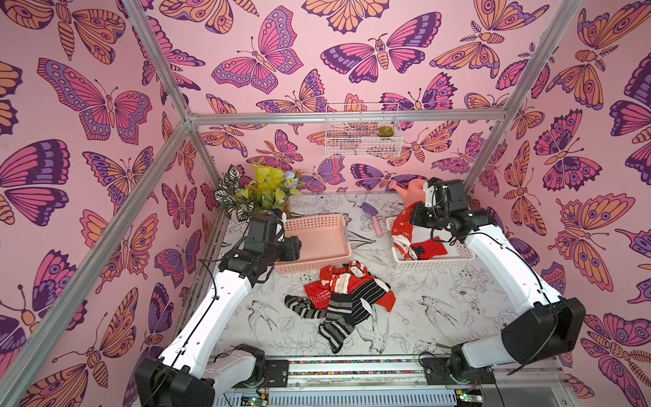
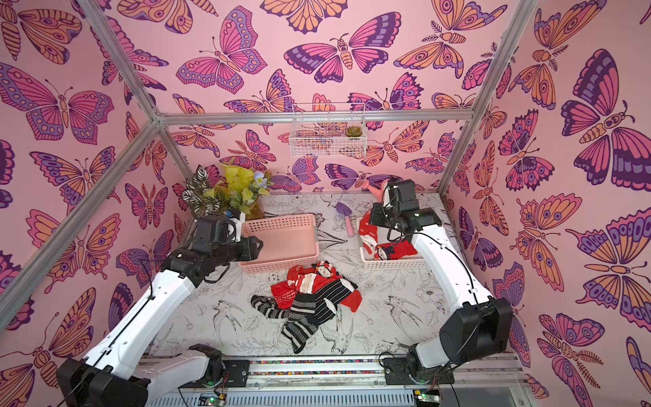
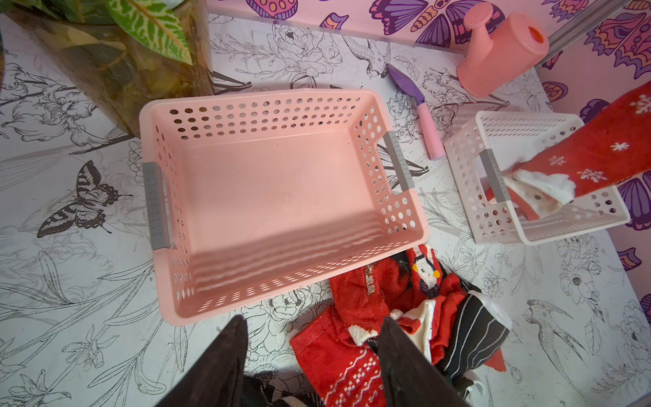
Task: Sort the socks into the basket by color
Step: Place the sock in the bin.
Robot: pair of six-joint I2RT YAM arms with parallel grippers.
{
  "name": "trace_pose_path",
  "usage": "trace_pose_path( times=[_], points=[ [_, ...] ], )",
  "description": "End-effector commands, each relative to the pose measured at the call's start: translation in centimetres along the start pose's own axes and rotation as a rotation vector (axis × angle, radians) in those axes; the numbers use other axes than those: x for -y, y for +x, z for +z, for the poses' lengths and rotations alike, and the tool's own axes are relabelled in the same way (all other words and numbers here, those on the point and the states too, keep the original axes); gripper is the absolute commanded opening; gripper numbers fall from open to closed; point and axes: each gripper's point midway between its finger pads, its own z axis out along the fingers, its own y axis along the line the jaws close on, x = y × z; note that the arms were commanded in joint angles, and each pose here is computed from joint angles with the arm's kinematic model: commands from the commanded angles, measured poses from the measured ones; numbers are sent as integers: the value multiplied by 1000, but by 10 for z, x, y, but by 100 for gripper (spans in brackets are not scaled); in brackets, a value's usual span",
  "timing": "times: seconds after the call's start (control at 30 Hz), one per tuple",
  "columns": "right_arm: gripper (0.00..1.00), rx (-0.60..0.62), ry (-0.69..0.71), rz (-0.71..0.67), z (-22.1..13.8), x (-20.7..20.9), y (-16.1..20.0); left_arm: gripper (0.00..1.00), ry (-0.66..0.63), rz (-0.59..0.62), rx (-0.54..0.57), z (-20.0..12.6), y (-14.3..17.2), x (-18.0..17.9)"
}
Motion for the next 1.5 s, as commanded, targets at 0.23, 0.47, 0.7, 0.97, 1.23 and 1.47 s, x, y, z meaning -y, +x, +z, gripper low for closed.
trace_pose_path(
  times=[0.23, 0.47, 0.7, 0.97, 1.23, 1.47],
  points=[
    [0, 0, 51, 107, 32, 49, 5, 62, -6, 18, -8, 5, 4, -1],
    [0, -31, 113, 173, 49, 87, 14, 62, -5, 18, -7, 4, 4, -1],
    [0, -66, 178, 204, 62, 117, 24, 62, -3, 18, -3, 3, 3, 0],
    [0, -76, 224, 234, 68, 138, 30, 62, -2, 18, -4, 3, 3, 0],
    [0, -72, 274, 280, 73, 162, 34, 62, -1, 18, -6, 4, 4, 0],
    [0, -77, 288, 311, 80, 178, 38, 62, 1, 17, -12, 6, 5, 0]
  ],
)
